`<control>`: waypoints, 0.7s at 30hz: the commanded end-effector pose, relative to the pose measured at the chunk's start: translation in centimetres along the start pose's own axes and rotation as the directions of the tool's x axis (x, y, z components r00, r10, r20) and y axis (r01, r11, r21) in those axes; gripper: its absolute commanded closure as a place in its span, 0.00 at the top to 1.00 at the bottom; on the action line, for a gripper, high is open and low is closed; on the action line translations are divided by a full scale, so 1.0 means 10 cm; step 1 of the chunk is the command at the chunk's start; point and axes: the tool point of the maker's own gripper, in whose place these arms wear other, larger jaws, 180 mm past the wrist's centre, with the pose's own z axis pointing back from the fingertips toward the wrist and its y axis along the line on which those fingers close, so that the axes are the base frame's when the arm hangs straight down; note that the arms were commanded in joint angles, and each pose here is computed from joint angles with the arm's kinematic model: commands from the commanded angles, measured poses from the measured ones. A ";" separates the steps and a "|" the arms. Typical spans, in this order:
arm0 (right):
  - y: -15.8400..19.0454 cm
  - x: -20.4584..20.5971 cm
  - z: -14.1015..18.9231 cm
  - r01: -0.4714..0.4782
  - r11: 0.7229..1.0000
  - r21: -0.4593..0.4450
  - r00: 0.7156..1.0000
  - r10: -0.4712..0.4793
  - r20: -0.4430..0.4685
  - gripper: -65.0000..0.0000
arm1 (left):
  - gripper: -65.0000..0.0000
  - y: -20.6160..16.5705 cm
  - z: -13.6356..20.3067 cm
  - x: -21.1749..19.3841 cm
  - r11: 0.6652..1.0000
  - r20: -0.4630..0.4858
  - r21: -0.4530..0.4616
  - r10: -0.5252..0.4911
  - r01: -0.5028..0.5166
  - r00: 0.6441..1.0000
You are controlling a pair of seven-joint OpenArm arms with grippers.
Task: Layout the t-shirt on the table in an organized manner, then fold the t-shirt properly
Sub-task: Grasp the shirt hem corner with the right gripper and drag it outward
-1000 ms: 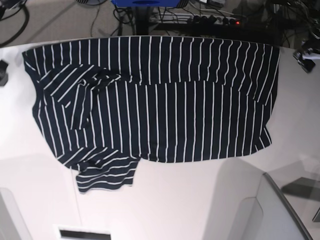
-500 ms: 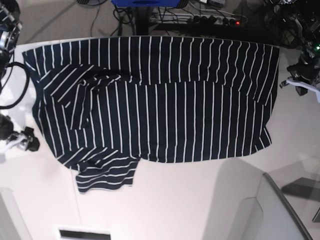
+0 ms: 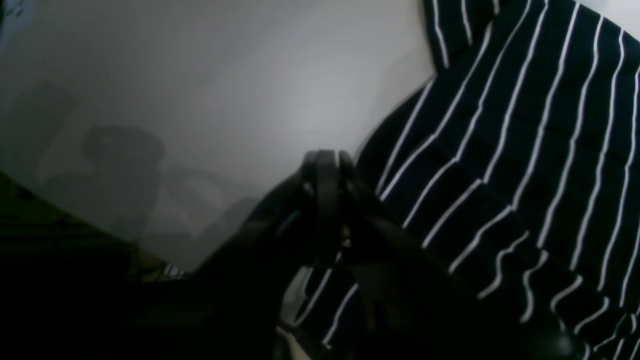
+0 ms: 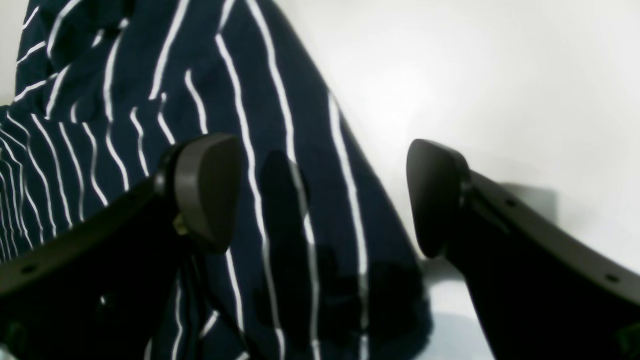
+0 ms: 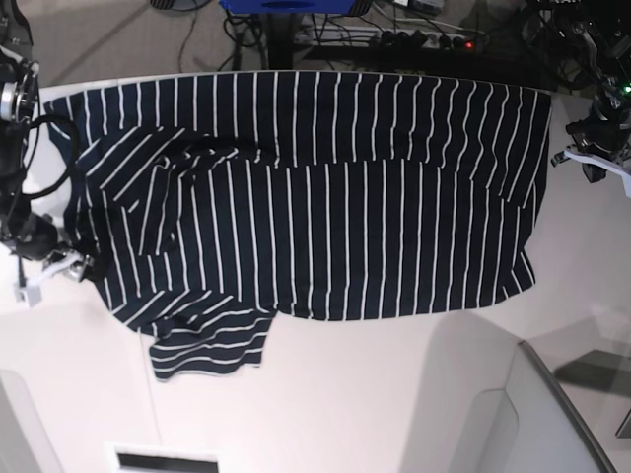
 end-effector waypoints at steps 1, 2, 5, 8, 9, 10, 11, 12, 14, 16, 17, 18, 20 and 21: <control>0.00 0.18 0.04 -0.017 1.000 0.004 0.999 0.016 0.032 0.71 | 0.00 0.04 0.03 0.12 1.000 0.037 0.008 -0.012 0.012 0.999; 0.03 0.16 0.02 -0.025 1.000 0.010 0.999 0.025 0.024 0.66 | 0.00 0.04 0.03 0.12 1.000 0.037 0.008 -0.012 0.012 0.999; 0.07 0.16 0.00 -0.040 0.999 0.016 0.999 0.039 0.020 0.37 | 0.00 0.05 0.03 0.11 1.000 0.036 0.009 -0.014 0.014 0.999; 0.08 0.19 0.00 -0.035 0.999 0.019 0.999 0.034 0.029 0.00 | 0.00 0.05 0.03 0.11 1.000 0.036 0.009 -0.014 0.014 0.999; 0.10 0.23 0.01 -0.039 0.999 0.022 0.999 0.038 0.036 0.00 | 0.00 0.05 0.03 0.11 1.000 0.036 0.009 -0.014 0.014 0.999; 0.12 0.27 0.02 -0.050 0.998 0.024 0.998 0.049 0.048 0.02 | 0.00 0.05 0.03 0.11 1.000 0.036 0.009 -0.014 0.014 0.999; 0.15 0.32 0.04 -0.070 0.997 0.029 0.996 0.069 0.060 0.02 | 0.00 0.05 0.03 0.11 1.000 0.036 0.009 -0.014 0.014 0.999; 0.17 0.31 0.07 -0.095 0.995 0.032 0.994 0.094 0.050 0.00 | 0.00 0.05 0.03 0.10 1.000 0.034 0.009 -0.014 0.013 0.999; 0.23 0.35 0.19 -0.133 0.990 0.042 0.990 0.130 0.062 0.00 | 0.00 0.05 0.03 0.10 1.000 0.033 0.009 -0.013 0.013 0.999; 0.24 0.36 0.34 -0.152 0.988 0.039 0.987 0.149 0.064 0.00 | 0.00 0.05 0.03 0.10 1.000 0.033 0.009 -0.013 0.013 0.999; 0.24 0.36 0.43 -0.166 0.986 0.031 0.985 0.164 0.061 0.00 | 0.00 0.04 0.03 0.10 1.000 0.032 0.007 -0.015 0.015 0.999; 0.29 0.33 0.47 -0.175 0.984 0.038 0.984 0.173 0.051 0.00 | 0.00 0.03 0.02 0.10 1.000 0.032 0.006 -0.016 0.016 0.999; 0.34 0.27 0.58 -0.195 0.980 0.033 0.980 0.195 0.029 0.00 | 0.00 0.02 0.02 0.10 1.000 0.032 0.003 -0.017 0.017 0.999; 0.33 0.22 0.65 -0.200 0.979 0.026 0.980 0.200 0.010 0.00 | 0.00 0.02 0.02 0.09 1.000 0.030 0.002 -0.015 0.015 0.999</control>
